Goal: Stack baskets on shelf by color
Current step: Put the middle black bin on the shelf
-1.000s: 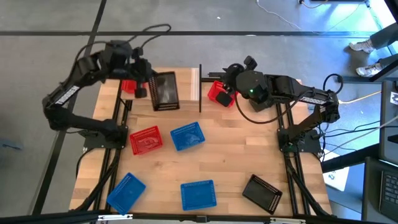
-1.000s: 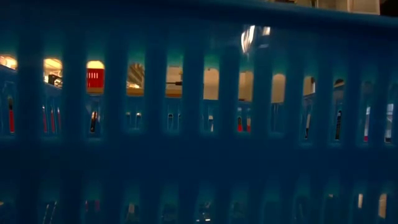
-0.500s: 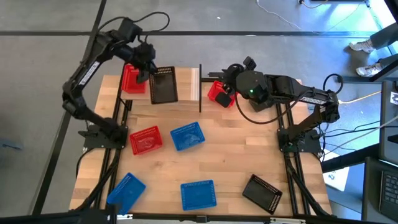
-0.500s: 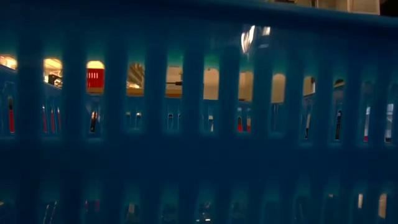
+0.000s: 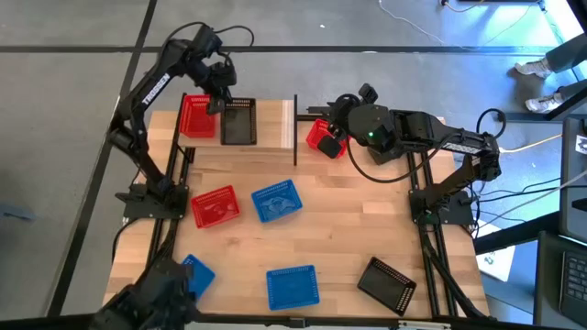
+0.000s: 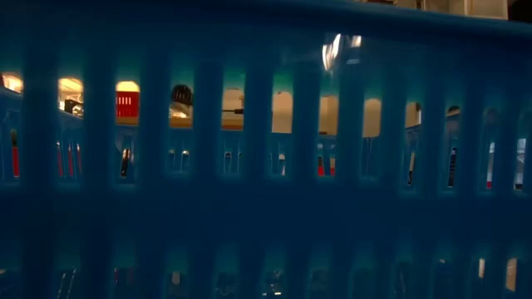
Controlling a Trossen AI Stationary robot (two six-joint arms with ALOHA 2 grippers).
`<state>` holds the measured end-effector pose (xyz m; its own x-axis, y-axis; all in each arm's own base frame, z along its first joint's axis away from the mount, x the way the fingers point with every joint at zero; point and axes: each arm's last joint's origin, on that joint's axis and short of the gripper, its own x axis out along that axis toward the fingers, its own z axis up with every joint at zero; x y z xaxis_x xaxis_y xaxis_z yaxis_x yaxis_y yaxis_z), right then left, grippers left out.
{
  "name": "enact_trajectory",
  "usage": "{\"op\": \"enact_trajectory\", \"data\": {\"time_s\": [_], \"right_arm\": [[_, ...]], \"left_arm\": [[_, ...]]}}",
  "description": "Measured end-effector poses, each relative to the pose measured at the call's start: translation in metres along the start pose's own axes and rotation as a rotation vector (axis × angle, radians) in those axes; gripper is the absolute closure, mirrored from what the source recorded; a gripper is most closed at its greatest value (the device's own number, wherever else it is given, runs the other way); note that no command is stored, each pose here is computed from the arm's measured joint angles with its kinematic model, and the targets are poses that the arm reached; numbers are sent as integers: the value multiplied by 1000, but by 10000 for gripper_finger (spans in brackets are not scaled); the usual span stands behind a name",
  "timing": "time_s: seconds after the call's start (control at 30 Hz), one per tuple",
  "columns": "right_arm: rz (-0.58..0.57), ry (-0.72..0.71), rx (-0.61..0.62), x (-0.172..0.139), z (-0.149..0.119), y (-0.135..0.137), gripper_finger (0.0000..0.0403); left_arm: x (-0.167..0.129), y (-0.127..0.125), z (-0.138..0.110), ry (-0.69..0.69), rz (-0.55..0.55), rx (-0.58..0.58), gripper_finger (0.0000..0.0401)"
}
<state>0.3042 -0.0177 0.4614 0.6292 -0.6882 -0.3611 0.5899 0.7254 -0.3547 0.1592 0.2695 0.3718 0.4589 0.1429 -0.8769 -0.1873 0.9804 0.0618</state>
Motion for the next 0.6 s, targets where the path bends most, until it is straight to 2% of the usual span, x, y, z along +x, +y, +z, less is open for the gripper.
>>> {"op": "enact_trajectory", "data": {"time_s": [0.23, 0.6], "right_arm": [[0, 1, 0, 0, 0, 0, 285], [0, 1, 0, 0, 0, 0, 285]], "left_arm": [[13, 18, -9, 55, 7, -10, 401], [18, 22, -9, 111, 58, 39, 392]]}}
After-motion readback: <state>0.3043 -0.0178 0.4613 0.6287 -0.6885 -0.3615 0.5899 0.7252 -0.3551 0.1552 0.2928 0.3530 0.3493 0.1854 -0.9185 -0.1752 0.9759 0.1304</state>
